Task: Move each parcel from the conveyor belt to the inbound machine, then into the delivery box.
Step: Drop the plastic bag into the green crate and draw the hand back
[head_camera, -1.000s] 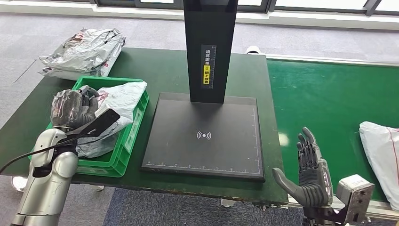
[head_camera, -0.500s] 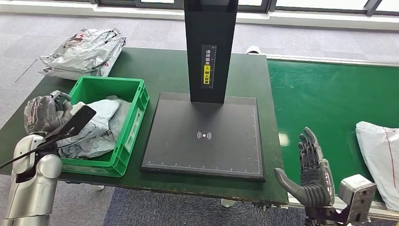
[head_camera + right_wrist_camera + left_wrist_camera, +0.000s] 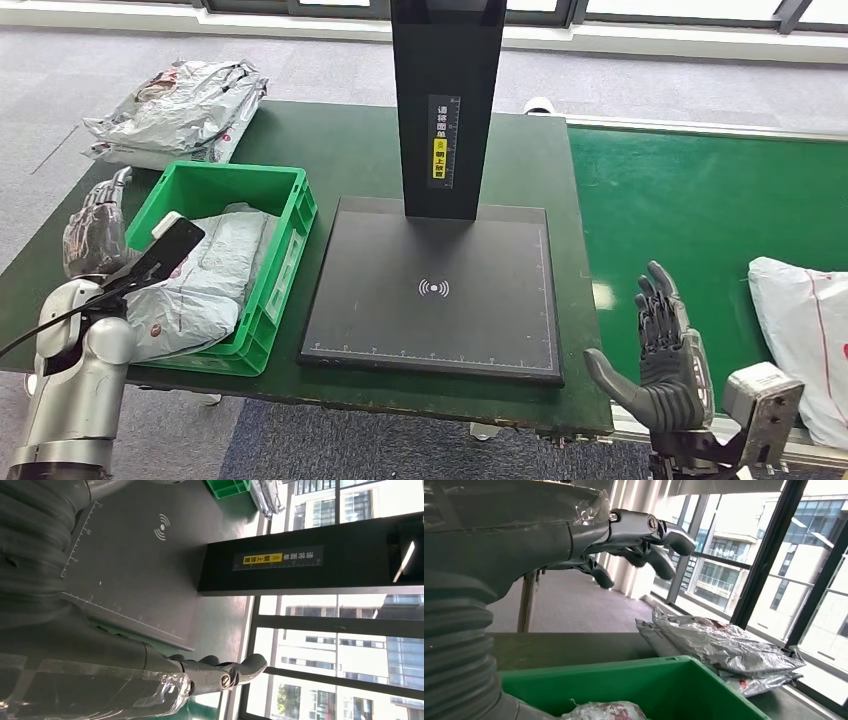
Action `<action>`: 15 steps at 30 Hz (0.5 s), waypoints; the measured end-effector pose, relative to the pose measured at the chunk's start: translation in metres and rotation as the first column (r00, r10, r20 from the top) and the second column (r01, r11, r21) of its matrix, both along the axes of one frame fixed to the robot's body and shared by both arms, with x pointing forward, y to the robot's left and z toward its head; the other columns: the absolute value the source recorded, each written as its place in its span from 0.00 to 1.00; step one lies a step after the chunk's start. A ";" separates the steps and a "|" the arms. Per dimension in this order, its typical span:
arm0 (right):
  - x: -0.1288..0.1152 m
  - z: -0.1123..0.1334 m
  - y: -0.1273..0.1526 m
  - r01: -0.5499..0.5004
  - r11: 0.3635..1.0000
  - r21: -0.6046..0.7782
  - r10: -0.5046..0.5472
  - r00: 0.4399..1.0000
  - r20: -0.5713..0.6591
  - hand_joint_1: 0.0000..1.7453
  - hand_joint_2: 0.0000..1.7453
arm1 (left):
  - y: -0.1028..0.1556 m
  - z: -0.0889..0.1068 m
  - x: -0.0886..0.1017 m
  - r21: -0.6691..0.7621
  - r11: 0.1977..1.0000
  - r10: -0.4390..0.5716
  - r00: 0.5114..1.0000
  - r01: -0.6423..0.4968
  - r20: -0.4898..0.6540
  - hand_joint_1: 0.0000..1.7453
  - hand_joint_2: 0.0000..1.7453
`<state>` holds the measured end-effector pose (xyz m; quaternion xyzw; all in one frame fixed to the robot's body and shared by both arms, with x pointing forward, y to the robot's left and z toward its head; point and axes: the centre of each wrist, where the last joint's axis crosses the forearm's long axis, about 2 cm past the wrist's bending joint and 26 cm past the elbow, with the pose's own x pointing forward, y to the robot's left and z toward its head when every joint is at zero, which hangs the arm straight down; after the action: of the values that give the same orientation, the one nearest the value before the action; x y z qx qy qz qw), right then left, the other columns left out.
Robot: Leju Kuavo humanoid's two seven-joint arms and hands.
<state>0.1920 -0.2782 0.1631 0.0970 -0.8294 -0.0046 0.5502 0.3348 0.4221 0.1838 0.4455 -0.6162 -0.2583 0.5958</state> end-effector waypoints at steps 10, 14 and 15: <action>0.000 0.000 0.000 -0.001 1.000 0.003 0.001 1.000 0.001 0.00 1.00 | -0.010 -0.001 0.001 -0.253 0.954 -0.155 0.987 0.160 0.038 0.00 1.00; 0.008 0.000 -0.001 -0.005 1.000 -0.014 0.005 1.000 -0.017 0.00 1.00 | -0.028 0.010 -0.007 -0.652 0.560 -0.376 0.858 0.512 0.350 0.00 1.00; 0.012 -0.001 -0.003 0.003 0.999 -0.039 -0.004 1.000 -0.029 0.00 1.00 | -0.034 0.015 -0.011 -0.674 0.463 -0.393 0.815 0.575 0.426 0.00 1.00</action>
<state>0.2043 -0.2807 0.1625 0.0848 -0.8213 0.0093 0.5641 0.3239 0.3881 0.1990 -0.0283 -0.8247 -0.0756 0.5598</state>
